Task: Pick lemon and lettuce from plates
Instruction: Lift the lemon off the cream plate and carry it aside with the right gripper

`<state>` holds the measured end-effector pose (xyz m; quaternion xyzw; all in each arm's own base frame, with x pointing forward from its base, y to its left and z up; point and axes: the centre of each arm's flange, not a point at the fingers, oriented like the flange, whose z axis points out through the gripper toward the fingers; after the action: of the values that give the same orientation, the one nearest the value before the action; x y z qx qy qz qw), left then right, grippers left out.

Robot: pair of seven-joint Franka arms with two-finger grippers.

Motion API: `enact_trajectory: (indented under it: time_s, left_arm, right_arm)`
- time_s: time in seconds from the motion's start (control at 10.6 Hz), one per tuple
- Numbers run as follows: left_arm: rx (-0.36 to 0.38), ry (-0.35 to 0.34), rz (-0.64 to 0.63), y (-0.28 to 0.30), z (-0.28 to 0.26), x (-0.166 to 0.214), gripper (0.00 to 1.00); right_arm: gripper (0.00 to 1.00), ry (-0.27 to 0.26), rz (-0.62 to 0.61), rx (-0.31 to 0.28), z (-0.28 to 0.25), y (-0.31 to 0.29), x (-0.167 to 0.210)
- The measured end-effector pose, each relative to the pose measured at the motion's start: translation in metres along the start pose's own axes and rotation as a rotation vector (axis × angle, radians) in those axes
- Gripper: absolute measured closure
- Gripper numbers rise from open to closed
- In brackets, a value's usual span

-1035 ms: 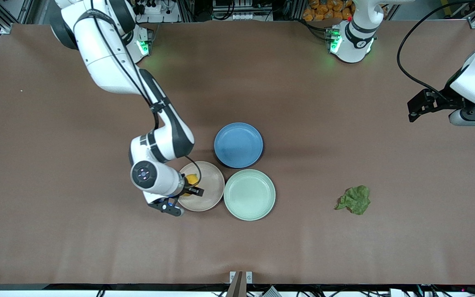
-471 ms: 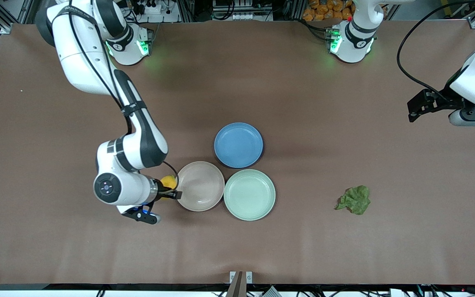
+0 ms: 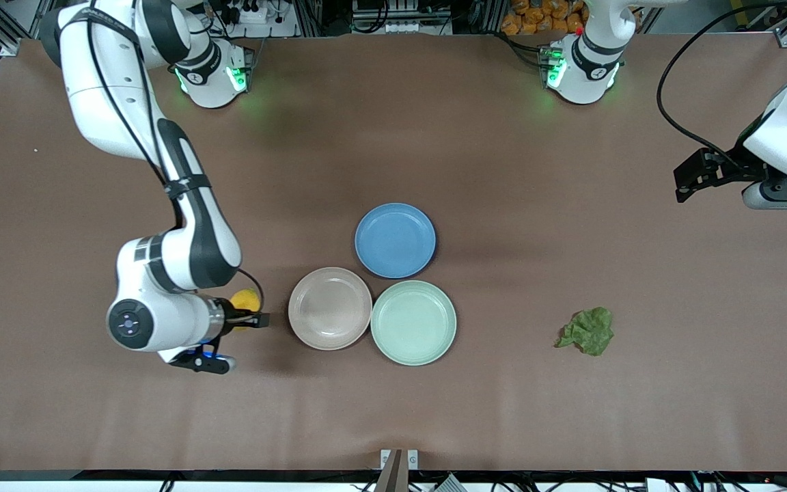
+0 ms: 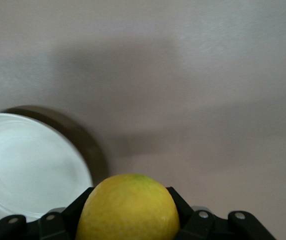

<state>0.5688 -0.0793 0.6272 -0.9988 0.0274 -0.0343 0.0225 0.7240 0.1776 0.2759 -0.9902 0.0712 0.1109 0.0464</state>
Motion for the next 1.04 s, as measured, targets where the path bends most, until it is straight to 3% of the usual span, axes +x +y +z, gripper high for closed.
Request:
enact_trajectory:
  time_s: [0.38, 0.66, 1.04]
  left_arm:
    - [0.000, 0.000, 0.001, 0.000, 0.000, 0.000, 0.00]
    - [-0.044, 0.004, 0.000, 0.006, -0.005, -0.003, 0.00]
    - [-0.047, 0.011, -0.001, 0.005, -0.010, -0.005, 0.00]
  right_arm:
    - [0.38, 0.002, -0.108, -0.090, -0.006, 0.040, 0.010]
    - [0.38, 0.015, -0.183, -0.082, -0.027, 0.091, 0.022]
    - [0.38, -0.004, -0.246, -0.053, -0.045, 0.183, 0.024]
